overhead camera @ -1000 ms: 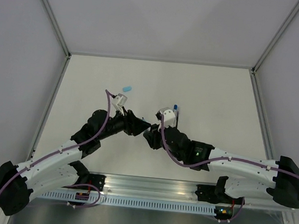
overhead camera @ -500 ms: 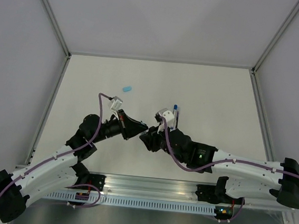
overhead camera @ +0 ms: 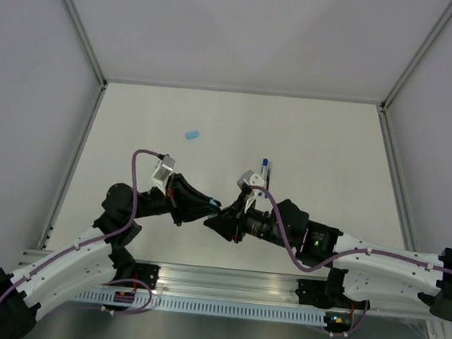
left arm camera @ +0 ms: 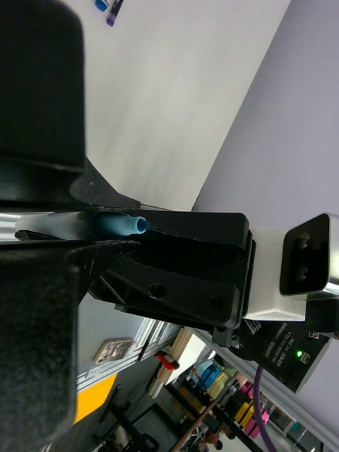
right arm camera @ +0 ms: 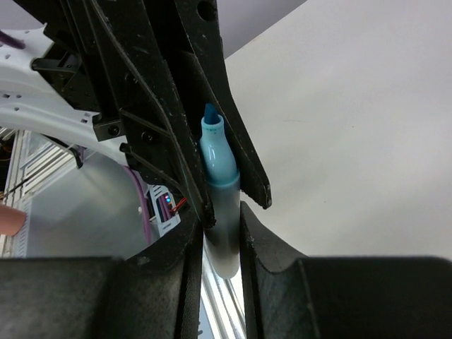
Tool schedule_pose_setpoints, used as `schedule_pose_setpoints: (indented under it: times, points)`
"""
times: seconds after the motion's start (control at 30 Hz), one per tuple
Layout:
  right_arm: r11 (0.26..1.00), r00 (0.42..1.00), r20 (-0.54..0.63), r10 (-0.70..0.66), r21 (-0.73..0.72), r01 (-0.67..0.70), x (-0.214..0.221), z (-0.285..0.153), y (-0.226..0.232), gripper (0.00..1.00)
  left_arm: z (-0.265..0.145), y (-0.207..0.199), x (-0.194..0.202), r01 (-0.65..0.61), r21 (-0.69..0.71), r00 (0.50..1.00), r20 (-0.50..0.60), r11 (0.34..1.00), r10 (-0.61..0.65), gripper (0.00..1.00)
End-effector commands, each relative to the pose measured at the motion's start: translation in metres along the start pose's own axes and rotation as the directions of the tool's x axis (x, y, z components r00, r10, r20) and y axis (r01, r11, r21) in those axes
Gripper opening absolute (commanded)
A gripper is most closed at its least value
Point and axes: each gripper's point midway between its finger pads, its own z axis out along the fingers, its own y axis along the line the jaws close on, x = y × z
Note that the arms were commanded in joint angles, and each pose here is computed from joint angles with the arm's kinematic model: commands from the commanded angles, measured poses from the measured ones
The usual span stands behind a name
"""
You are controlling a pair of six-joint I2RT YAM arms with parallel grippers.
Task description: Insert the pens into the pen caps
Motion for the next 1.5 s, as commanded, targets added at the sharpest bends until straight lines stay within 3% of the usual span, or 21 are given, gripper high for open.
schedule_pose_setpoints:
  times: [0.0, 0.57, 0.73, 0.8, 0.83, 0.93, 1.13, 1.23, 1.27, 1.3, 1.37, 1.4, 1.43, 1.47]
  points:
    - [0.997, 1.0, -0.019, 0.022, -0.071, -0.023, 0.01, 0.001, 0.01, 0.27, -0.002, -0.03, -0.012, -0.052, 0.132, 0.998, 0.031, 0.99, 0.048, 0.02]
    - [0.981, 0.996, 0.008, 0.092, -0.17, -0.09, 0.023, -0.002, 0.02, 0.29, -0.008, -0.043, -0.014, -0.045, 0.205, 0.995, 0.096, 0.978, 0.026, 0.02]
    - [0.98, 0.995, 0.014, 0.097, -0.176, -0.093, 0.025, -0.002, 0.019, 0.0, -0.007, -0.039, -0.015, -0.029, 0.179, 0.996, 0.088, 0.983, 0.013, 0.04]
    - [0.979, 0.995, 0.017, 0.094, -0.183, -0.089, 0.024, -0.004, 0.02, 0.0, -0.007, -0.038, -0.02, -0.039, 0.158, 0.995, 0.101, 0.987, 0.023, 0.23]
    - [0.981, 0.996, 0.016, 0.091, -0.175, -0.087, 0.024, -0.005, 0.019, 0.0, -0.006, -0.031, -0.018, -0.015, 0.118, 0.996, 0.09, 0.993, 0.005, 0.49]
    - [0.988, 0.997, 0.04, 0.07, -0.139, -0.064, 0.012, -0.008, 0.016, 0.0, -0.004, -0.021, -0.017, -0.014, 0.042, 0.999, 0.05, 0.999, 0.012, 0.74]
    - [0.99, 0.998, 0.059, 0.024, 0.139, -0.032, -0.019, -0.023, -0.032, 0.0, -0.005, 0.006, -0.039, -0.018, -0.173, 0.996, 0.083, 0.985, 0.033, 0.82]
    - [0.947, 0.997, 0.071, 0.006, 0.321, -0.028, -0.036, -0.04, -0.073, 0.0, -0.007, 0.033, -0.043, 0.052, -0.336, 0.996, 0.085, 0.941, -0.025, 0.84]
    - [0.918, 0.998, 0.059, 0.0, 0.395, -0.024, -0.038, -0.048, -0.094, 0.0, -0.012, 0.054, -0.035, 0.093, -0.44, 0.995, 0.067, 0.893, -0.07, 0.84]
    - [0.896, 0.997, 0.08, -0.007, 0.444, -0.03, -0.047, -0.055, -0.105, 0.0, -0.008, 0.054, -0.053, 0.097, -0.474, 0.995, 0.08, 0.875, -0.067, 0.84]
    - [0.868, 0.995, 0.096, -0.028, 0.496, -0.023, -0.058, -0.064, -0.12, 0.0, -0.007, 0.089, -0.052, 0.155, -0.635, 0.987, 0.067, 0.756, -0.146, 0.84]
    - [0.866, 0.994, 0.105, -0.04, 0.5, -0.018, -0.063, -0.067, -0.121, 0.0, -0.007, 0.099, -0.054, 0.21, -0.682, 0.976, 0.105, 0.7, -0.191, 0.84]
    - [0.854, 0.993, 0.109, -0.052, 0.52, -0.012, -0.065, -0.07, -0.125, 0.0, -0.012, 0.127, -0.049, 0.255, -0.768, 0.964, 0.153, 0.587, -0.22, 0.85]
    - [0.85, 0.992, 0.105, -0.067, 0.527, 0.002, -0.066, -0.072, -0.126, 0.0, -0.008, 0.13, -0.063, 0.295, -0.777, 0.954, 0.205, 0.556, -0.22, 0.85]
